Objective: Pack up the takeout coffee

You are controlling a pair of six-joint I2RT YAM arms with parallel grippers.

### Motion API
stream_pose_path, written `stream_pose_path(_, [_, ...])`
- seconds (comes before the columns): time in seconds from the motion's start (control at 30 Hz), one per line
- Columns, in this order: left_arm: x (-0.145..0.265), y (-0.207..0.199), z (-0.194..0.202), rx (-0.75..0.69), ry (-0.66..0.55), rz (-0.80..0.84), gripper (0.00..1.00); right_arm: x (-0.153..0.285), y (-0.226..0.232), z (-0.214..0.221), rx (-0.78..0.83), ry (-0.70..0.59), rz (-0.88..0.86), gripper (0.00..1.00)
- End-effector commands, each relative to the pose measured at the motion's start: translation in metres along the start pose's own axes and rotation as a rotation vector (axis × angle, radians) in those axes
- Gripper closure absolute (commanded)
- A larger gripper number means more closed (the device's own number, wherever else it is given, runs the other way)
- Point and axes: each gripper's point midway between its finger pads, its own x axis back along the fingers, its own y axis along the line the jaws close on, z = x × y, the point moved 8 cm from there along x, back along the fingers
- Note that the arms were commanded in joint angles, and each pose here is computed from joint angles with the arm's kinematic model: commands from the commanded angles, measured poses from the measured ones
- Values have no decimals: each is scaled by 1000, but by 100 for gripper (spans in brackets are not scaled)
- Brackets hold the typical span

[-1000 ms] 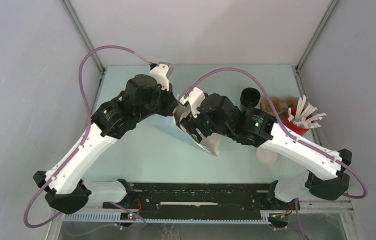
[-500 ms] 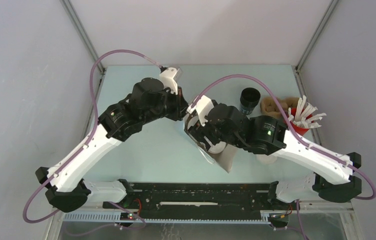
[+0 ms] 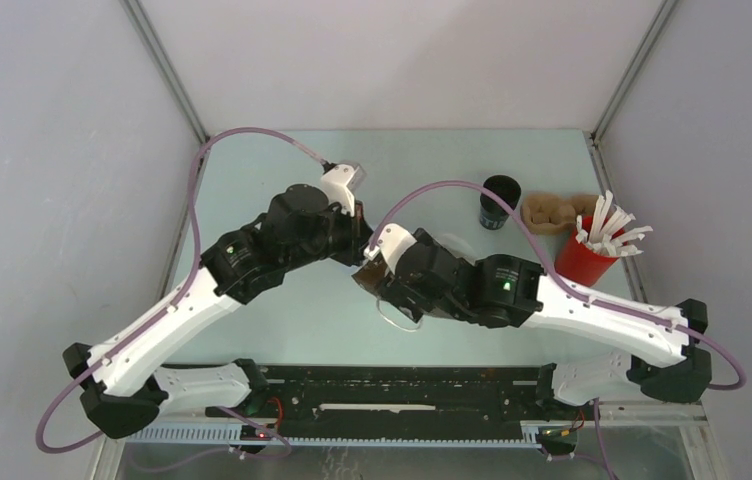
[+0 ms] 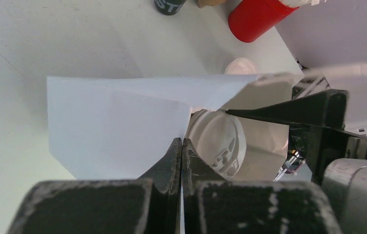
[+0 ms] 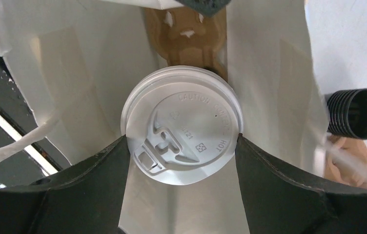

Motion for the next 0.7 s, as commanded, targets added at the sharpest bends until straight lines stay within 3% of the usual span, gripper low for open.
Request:
stream_pose_path(0.0, [10, 3, 0, 5, -55, -16, 100, -10, 8, -23, 13, -104, 27, 67])
stream_pose_path(0.37, [23, 11, 2, 17, -139, -44, 100, -31, 34, -47, 89, -227, 21, 66])
stream_pose_path(0.67, [24, 15, 6, -9, -141, -61, 100, -42, 44, -38, 116, -174, 33, 67])
